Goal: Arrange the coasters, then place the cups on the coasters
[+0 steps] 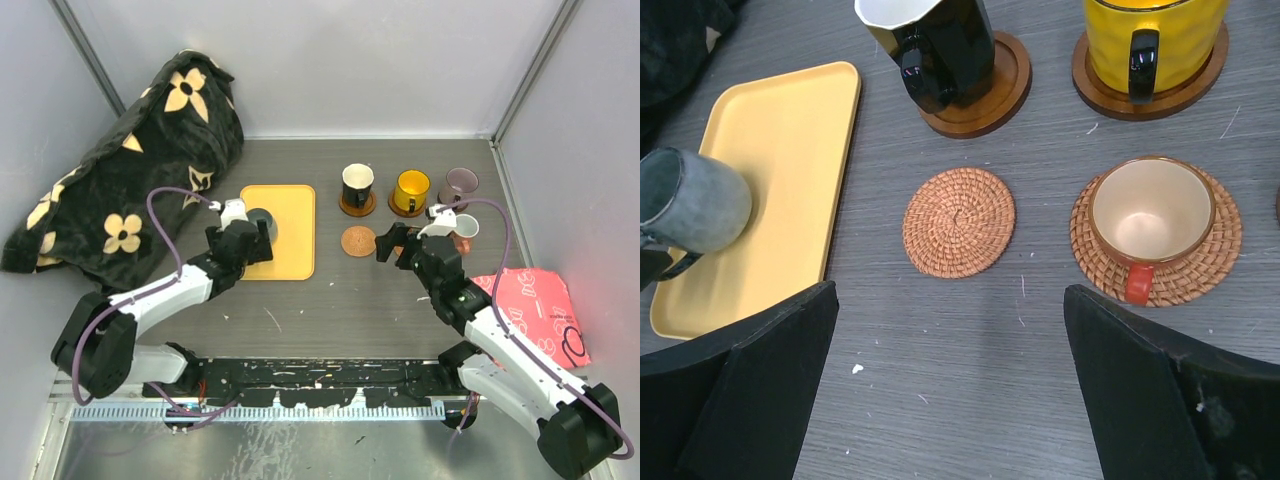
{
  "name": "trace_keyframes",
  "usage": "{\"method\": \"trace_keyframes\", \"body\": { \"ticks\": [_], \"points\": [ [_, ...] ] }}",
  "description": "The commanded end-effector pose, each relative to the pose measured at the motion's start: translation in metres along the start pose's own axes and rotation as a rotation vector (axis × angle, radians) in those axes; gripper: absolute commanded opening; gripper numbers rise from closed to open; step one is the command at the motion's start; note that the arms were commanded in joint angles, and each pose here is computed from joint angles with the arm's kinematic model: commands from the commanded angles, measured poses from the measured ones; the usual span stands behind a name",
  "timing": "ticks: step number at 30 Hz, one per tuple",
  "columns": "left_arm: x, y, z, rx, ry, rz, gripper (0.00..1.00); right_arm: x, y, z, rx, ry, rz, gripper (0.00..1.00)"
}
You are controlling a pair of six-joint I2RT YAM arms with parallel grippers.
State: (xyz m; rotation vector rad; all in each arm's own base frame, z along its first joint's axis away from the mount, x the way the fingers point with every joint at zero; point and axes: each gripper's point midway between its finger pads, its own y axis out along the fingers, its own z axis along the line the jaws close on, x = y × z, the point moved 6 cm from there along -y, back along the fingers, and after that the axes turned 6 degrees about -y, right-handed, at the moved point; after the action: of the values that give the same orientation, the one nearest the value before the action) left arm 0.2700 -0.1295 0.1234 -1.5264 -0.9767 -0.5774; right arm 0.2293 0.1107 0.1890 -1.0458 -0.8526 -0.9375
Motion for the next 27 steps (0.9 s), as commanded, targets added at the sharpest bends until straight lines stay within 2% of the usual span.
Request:
{"method": "trace_keyframes", "body": {
  "ticks": [1,5,8,10,13,16,19,21,23,27],
  "points": [
    [0.017,0.009,-0.022,-0.056,0.023,-0.040,0.99,0.012,-0.004,0.005,0.027,0.033,-0.066,1.00],
    [0.017,0.016,-0.028,-0.057,0.052,-0.026,0.91,0.009,-0.004,0.004,0.028,0.038,-0.061,1.00],
    [0.014,0.021,-0.030,-0.052,0.069,-0.011,0.77,0.007,-0.004,0.004,0.024,0.040,-0.060,1.00],
    [0.013,0.023,-0.030,-0.049,0.070,-0.004,0.72,0.006,-0.003,0.003,0.022,0.041,-0.059,1.00],
    [0.012,0.023,-0.030,-0.053,0.068,-0.004,0.57,0.005,-0.003,0.003,0.025,0.042,-0.058,1.00],
    [0.010,0.022,-0.029,-0.055,0.065,-0.007,0.48,0.004,-0.003,0.003,0.027,0.047,-0.061,1.00],
    [0.009,0.023,-0.028,-0.050,0.070,-0.007,0.44,0.003,-0.002,0.003,0.031,0.051,-0.062,1.00],
    [0.008,0.024,-0.027,-0.048,0.075,-0.004,0.34,0.001,-0.002,0.003,0.032,0.054,-0.061,1.00],
    [0.008,0.024,-0.028,-0.050,0.074,-0.003,0.33,0.000,-0.002,0.002,0.028,0.055,-0.059,1.00],
    [0.007,0.025,-0.028,-0.045,0.079,0.003,0.22,-0.001,-0.002,0.002,0.027,0.058,-0.062,1.00]
  ]
}}
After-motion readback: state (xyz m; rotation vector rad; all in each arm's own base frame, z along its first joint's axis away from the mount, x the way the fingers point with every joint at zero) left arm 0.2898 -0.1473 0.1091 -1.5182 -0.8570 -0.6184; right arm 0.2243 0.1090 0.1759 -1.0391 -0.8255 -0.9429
